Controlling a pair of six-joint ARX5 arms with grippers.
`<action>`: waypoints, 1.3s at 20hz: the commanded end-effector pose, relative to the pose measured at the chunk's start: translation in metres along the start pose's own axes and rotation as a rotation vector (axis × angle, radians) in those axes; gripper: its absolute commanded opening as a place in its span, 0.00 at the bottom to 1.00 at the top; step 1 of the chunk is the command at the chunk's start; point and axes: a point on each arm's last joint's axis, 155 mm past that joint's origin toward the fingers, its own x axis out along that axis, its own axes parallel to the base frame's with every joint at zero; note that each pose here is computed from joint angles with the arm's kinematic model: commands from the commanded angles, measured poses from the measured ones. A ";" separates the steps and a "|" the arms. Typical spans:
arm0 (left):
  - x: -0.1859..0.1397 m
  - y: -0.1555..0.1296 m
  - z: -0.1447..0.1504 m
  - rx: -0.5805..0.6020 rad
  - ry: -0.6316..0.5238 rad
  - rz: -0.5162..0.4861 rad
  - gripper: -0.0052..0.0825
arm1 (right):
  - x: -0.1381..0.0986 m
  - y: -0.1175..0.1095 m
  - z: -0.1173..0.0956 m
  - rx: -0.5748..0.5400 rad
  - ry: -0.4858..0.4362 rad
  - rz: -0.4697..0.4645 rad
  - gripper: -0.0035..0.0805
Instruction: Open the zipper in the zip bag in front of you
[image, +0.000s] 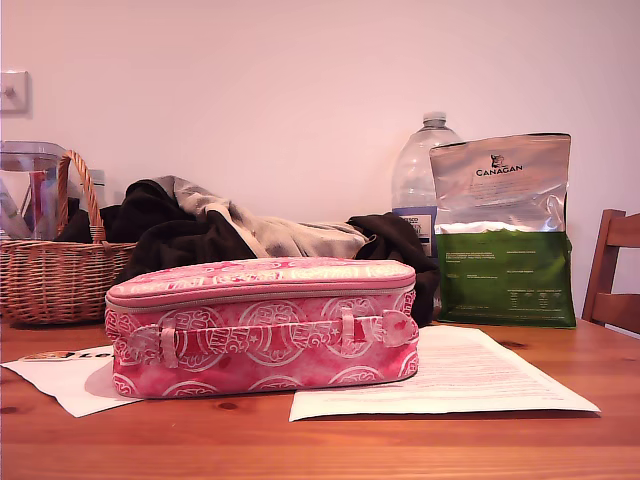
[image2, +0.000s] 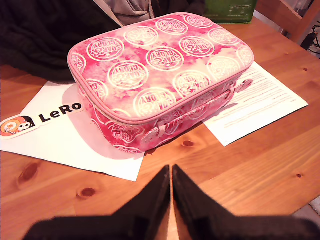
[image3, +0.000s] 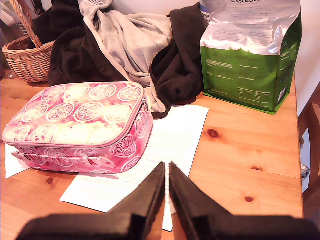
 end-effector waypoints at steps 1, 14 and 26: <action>0.000 -0.007 0.024 -0.034 -0.101 -0.037 0.04 | 0.016 0.014 -0.003 0.036 0.041 0.092 0.03; 0.008 -0.027 0.041 -0.013 -0.127 -0.144 0.04 | 0.023 0.030 -0.014 0.051 0.105 0.187 0.03; 0.073 -0.039 0.087 0.184 -0.262 -0.223 0.04 | 0.077 0.035 -0.017 -0.113 0.156 0.260 0.03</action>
